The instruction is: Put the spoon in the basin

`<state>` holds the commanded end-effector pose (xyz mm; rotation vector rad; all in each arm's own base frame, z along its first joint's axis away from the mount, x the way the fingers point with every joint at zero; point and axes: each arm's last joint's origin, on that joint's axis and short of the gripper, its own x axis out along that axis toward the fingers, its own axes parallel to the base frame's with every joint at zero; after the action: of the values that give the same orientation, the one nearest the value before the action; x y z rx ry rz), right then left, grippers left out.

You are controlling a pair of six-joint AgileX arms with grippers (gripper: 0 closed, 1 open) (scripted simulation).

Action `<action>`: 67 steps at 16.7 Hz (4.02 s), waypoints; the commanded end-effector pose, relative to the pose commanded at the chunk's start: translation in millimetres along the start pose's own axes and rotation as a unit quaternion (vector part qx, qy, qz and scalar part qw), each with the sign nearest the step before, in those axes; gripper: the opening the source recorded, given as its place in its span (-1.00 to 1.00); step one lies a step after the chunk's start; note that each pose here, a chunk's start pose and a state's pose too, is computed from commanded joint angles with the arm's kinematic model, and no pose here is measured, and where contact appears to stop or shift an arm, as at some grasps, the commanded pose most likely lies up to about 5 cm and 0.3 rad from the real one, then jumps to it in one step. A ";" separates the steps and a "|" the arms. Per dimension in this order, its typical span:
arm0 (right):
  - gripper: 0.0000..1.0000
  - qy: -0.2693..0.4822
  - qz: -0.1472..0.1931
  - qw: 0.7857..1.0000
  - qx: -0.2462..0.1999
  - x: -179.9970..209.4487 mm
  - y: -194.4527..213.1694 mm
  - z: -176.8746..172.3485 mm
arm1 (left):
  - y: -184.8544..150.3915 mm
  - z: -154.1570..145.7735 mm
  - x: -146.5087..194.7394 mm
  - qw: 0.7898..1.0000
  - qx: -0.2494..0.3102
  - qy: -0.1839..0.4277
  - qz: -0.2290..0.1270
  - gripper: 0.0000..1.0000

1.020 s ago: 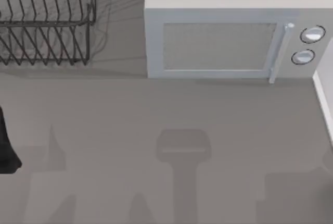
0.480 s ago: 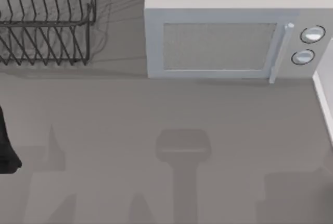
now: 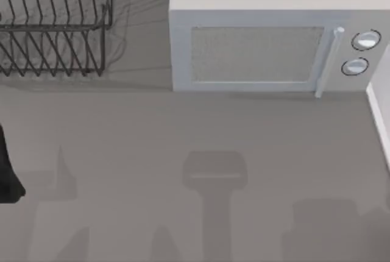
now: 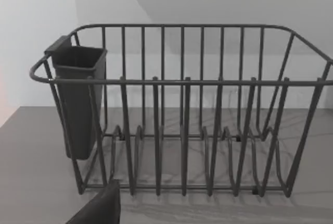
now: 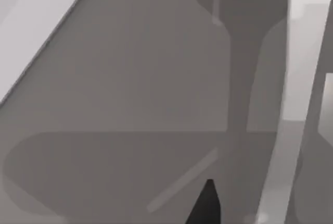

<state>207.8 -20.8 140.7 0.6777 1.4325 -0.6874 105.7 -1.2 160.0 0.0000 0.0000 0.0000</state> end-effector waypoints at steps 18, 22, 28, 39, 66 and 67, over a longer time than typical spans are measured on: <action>-1.00 0.019 -0.020 1.000 0.003 -83.6 17.8 20.7 | 0.0 0.0 0.0 1.000 0.000 0.000 0.000 1.00; -1.00 0.032 -0.034 0.999 0.003 -99.9 62.2 67.1 | 0.0 0.0 0.0 1.000 0.000 0.000 0.000 1.00; -1.00 0.026 -0.029 0.999 0.005 -107.7 140.2 155.3 | 0.0 0.0 0.0 1.000 0.000 0.000 0.000 1.00; -1.00 0.001 -0.004 1.000 0.000 -57.1 190.2 225.4 | 0.0 0.0 0.0 1.000 0.000 0.000 0.000 1.00; -0.55 0.000 -0.003 1.000 -0.001 -9.8 191.0 224.8 | 0.0 0.0 0.0 1.000 0.000 0.000 0.000 1.00; -0.40 0.000 -0.003 1.000 -0.001 -9.8 191.0 224.8 | 0.0 0.0 0.0 1.000 0.000 0.000 0.000 1.00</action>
<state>498.1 -71.4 157.8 0.6723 1.4356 -0.6904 105.7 -1.2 160.0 0.0000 0.0000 0.0000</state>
